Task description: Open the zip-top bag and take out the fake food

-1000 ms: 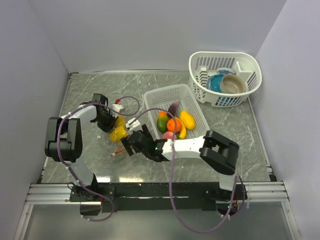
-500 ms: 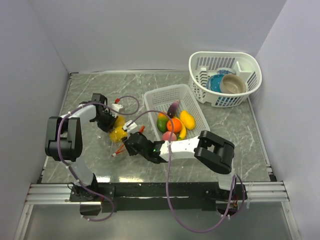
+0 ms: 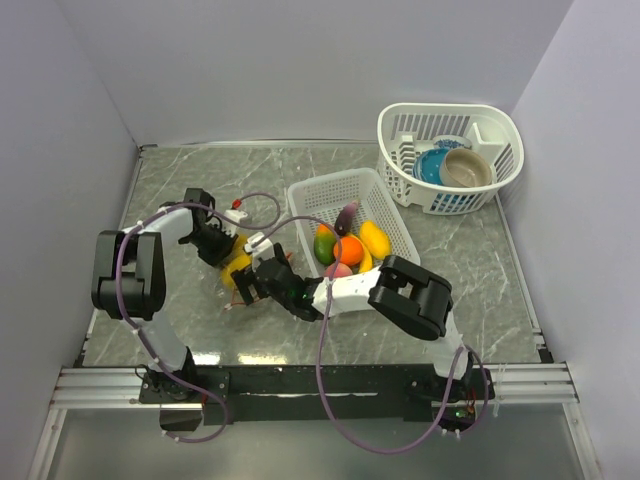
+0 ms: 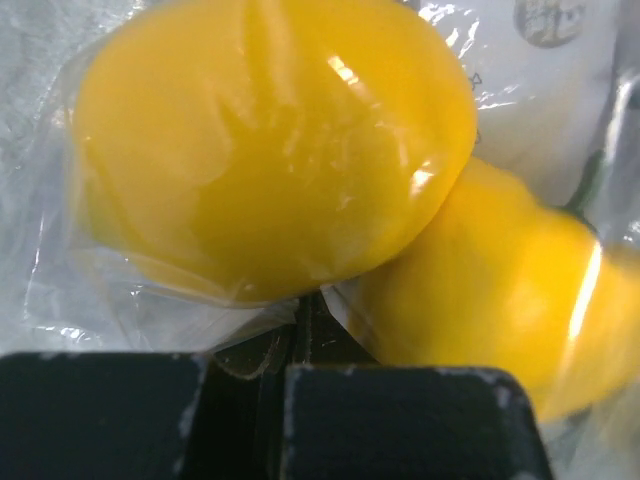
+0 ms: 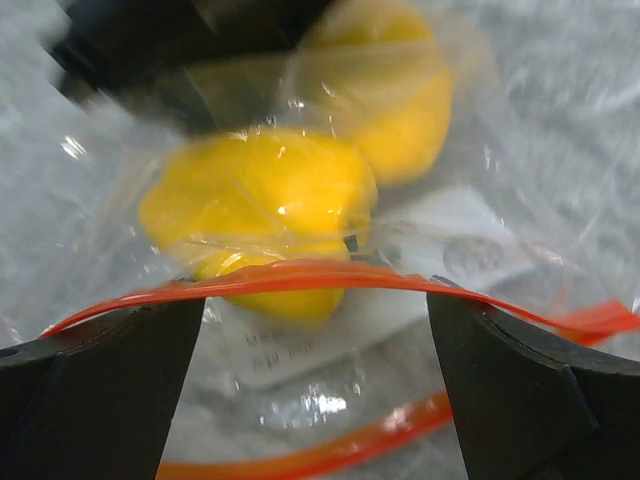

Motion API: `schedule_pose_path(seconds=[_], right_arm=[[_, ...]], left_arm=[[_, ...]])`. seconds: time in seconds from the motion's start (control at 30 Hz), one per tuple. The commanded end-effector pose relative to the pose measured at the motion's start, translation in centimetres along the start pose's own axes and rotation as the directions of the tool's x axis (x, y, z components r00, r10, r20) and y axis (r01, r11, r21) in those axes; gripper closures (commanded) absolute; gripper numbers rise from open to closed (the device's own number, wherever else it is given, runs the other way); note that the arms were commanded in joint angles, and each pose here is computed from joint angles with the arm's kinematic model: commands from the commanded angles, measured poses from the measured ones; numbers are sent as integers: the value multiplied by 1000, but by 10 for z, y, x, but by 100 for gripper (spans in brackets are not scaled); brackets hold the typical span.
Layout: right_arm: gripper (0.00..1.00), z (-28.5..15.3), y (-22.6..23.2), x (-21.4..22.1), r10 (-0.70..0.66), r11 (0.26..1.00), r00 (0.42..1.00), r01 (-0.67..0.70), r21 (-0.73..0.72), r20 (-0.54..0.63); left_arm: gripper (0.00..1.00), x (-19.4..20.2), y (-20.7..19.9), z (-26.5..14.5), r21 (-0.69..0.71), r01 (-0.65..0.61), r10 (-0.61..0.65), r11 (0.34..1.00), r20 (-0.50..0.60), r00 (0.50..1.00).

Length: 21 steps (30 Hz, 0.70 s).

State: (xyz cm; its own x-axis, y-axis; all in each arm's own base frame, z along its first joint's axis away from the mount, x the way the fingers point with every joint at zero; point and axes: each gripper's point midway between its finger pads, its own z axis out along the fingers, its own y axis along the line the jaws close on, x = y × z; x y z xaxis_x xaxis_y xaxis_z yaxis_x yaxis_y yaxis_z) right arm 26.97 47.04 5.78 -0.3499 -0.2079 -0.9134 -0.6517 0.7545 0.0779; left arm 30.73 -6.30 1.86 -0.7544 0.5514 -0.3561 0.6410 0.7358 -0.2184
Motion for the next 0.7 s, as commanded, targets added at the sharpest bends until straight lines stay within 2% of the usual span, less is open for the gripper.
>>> schedule_pose_path(seconds=[0.0,0.2,0.5,0.53,0.57,0.63,0.67], right_arm=[[0,6,9,-51,4,1000,982,-2,-15,191],[0,17,29,-49,-17,996,984,32,-79,177],[2,24,36,-14,-59,991,996,67,-112,74],[6,22,36,-8,-61,991,997,67,-118,56],[16,17,34,0,-56,991,998,59,-120,30],[29,10,31,5,-48,991,999,49,-125,18],[43,3,27,9,-32,992,999,33,-120,6]], left_arm=[[99,7,-18,4,102,15,-12,995,-27,1000],[99,6,-21,4,124,15,-12,992,-26,1000],[99,1,-24,2,140,14,-12,990,-11,1000],[99,1,-21,2,126,17,-15,992,-11,1000],[99,0,-19,2,115,15,-14,993,-6,1000],[99,-2,-13,3,90,23,-24,996,3,1000],[99,-3,-10,3,81,29,-30,996,4,1000]])
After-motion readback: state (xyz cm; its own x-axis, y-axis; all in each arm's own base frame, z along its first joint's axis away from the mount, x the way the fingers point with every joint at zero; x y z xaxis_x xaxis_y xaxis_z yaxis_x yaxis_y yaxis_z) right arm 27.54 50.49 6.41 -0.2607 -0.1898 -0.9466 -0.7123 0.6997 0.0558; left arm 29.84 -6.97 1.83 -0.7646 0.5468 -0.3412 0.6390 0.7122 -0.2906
